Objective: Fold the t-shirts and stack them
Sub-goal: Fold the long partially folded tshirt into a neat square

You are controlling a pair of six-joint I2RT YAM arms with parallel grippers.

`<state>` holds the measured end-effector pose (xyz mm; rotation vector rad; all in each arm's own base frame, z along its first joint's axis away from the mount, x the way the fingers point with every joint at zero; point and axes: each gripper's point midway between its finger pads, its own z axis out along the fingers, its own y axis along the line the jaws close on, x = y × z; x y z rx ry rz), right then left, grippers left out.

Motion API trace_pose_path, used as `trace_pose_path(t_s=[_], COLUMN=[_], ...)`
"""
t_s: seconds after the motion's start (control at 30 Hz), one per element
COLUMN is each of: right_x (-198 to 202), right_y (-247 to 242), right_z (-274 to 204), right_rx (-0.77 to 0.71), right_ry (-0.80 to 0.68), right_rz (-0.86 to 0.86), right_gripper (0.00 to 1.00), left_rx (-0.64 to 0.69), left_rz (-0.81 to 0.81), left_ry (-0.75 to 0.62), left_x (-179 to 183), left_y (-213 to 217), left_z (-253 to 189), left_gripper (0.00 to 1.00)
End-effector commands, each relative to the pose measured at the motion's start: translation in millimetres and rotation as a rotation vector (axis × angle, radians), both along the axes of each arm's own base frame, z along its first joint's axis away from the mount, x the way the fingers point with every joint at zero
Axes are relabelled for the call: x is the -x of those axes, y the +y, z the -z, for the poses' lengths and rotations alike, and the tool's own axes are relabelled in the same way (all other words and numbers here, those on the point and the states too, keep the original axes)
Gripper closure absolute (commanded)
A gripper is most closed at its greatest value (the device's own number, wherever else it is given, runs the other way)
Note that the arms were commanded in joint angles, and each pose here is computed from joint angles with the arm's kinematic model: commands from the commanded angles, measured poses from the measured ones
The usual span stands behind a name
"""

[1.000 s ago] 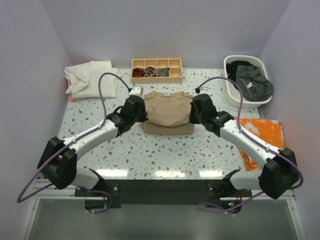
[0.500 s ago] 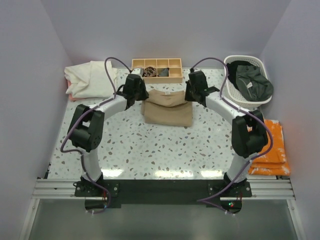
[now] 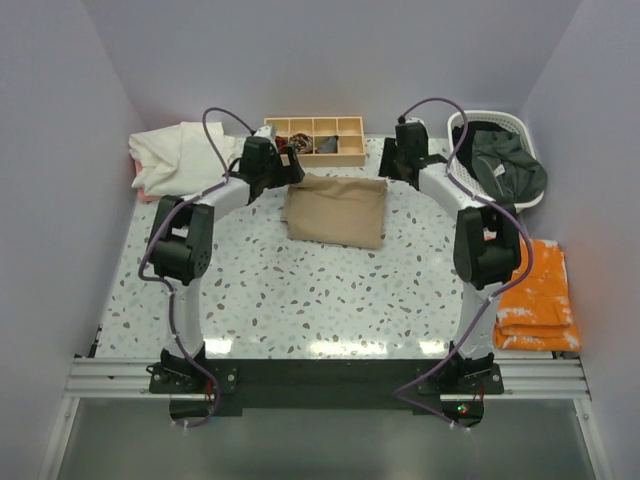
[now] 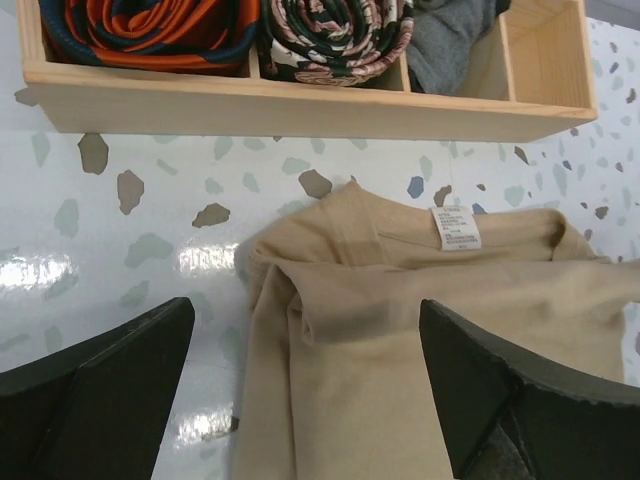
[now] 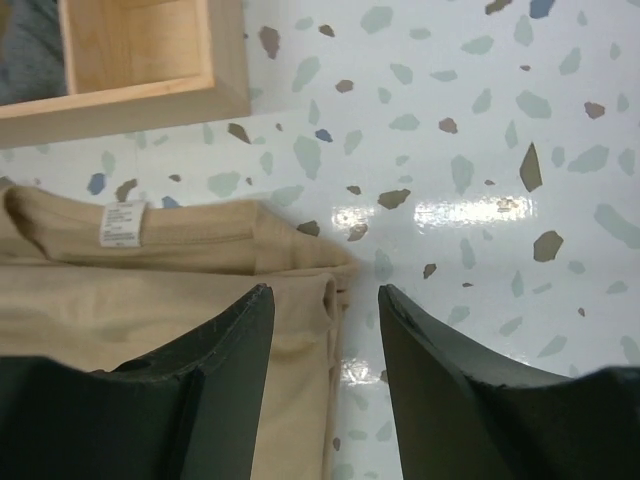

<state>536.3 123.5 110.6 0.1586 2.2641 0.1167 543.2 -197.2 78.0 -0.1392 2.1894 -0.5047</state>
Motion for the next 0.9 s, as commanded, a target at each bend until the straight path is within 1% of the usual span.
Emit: trace_pose_path(t_s=[0.0,0.03,0.1,0.13,0.17,0.2,0.23,0.27,0.3,0.4,0.47,0.5,0.57,0.6,0.67,0.7,0.73,0.77,0.8,0.83,0.87], right_x=[5.9,10.8,24.3,28.1,29.7,33.0,33.6,31.7,32.1,28.9,26.7,26.0,22.4,21.3,14.1,10.5,7.3,0.6,-3.4,-6.6,-13.9], right_y=[35.9,43.1,67.9,75.7,81.8,93.4,98.0,103.8,108.0,111.6,113.3,114.2,115.7,116.9,114.3,113.5,111.8,108.9,107.0,105.0,101.0], right_z=[-72.6,-74.6,-70.2,-66.8,-61.7,-59.6,-55.6,-48.3,-43.6,-31.3,-25.9,-20.2,-16.9,-7.8,-5.2,-1.1,9.4,9.1,11.9,22.1,19.0], right_rx=[-0.119,-0.145,-0.204,-0.212,-0.217,-0.234,-0.248,-0.268,-0.287,-0.3,-0.3,-0.301,-0.304,-0.3,-0.285,-0.279,-0.271,-0.256,-0.242,-0.23,-0.216], right_ry=[-0.128,-0.124,-0.089,-0.076,-0.061,-0.052,-0.039,-0.017,0.001,0.03,0.033,0.047,0.051,0.066,0.061,0.064,0.079,0.068,0.063,0.075,0.06], right_rz=[-0.146,-0.164,-0.242,-0.265,-0.275,-0.307,-0.315,-0.315,-0.33,-0.326,-0.326,-0.326,-0.329,-0.329,-0.318,-0.312,-0.305,-0.301,-0.292,-0.282,-0.275], right_gripper=[0.49,0.49,0.49,0.49,0.49,0.49,0.49,0.49,0.49,0.49,0.49,0.49,0.49,0.5,0.49,0.49,0.5,0.5,0.5,0.5,0.5], left_rx=[0.092,0.121,0.187,0.213,0.252,0.266,0.269,0.291,0.303,0.355,0.378,0.382,0.392,0.392,0.386,0.383,0.38,0.367,0.357,0.344,0.334], left_rz=[0.105,0.138,0.239,0.273,0.352,0.394,0.411,0.455,0.472,0.502,0.527,0.539,0.564,0.568,0.563,0.559,0.554,0.546,0.537,0.535,0.528], left_ry=[-0.181,-0.221,-0.209,-0.225,-0.221,-0.218,-0.152,-0.146,-0.113,-0.079,-0.078,-0.059,-0.062,-0.055,-0.067,-0.067,-0.069,-0.092,-0.093,-0.12,-0.13], left_x=[12.8,17.7,32.9,35.5,43.0,45.3,45.0,44.5,42.9,42.2,40.8,39.8,34.8,32.5,25.0,21.2,18.1,10.6,5.1,-2.5,-7.5], left_y=[-15.0,-20.7,-38.6,-45.9,-59.7,-69.8,-76.0,-85.0,-90.9,-99.4,-104.5,-106.9,-111.9,-113.2,-113.7,-113.5,-113.0,-112.2,-110.6,-110.3,-109.3], left_z=[-89.7,-107.1,-113.4,-119.5,-123.6,-124.3,-100.6,-103.6,-85.4,-68.5,-68.9,-58.3,-61.5,-54.3,-53.7,-46.2,-43.7,-46.5,-39.7,-44.5,-44.0], left_gripper=[0.0,0.0,0.0,0.0,0.0,0.0,0.0,0.0,0.0,0.0,0.0,0.0,0.0,0.0,0.0,0.0,0.0,0.0,0.0,0.0,0.0])
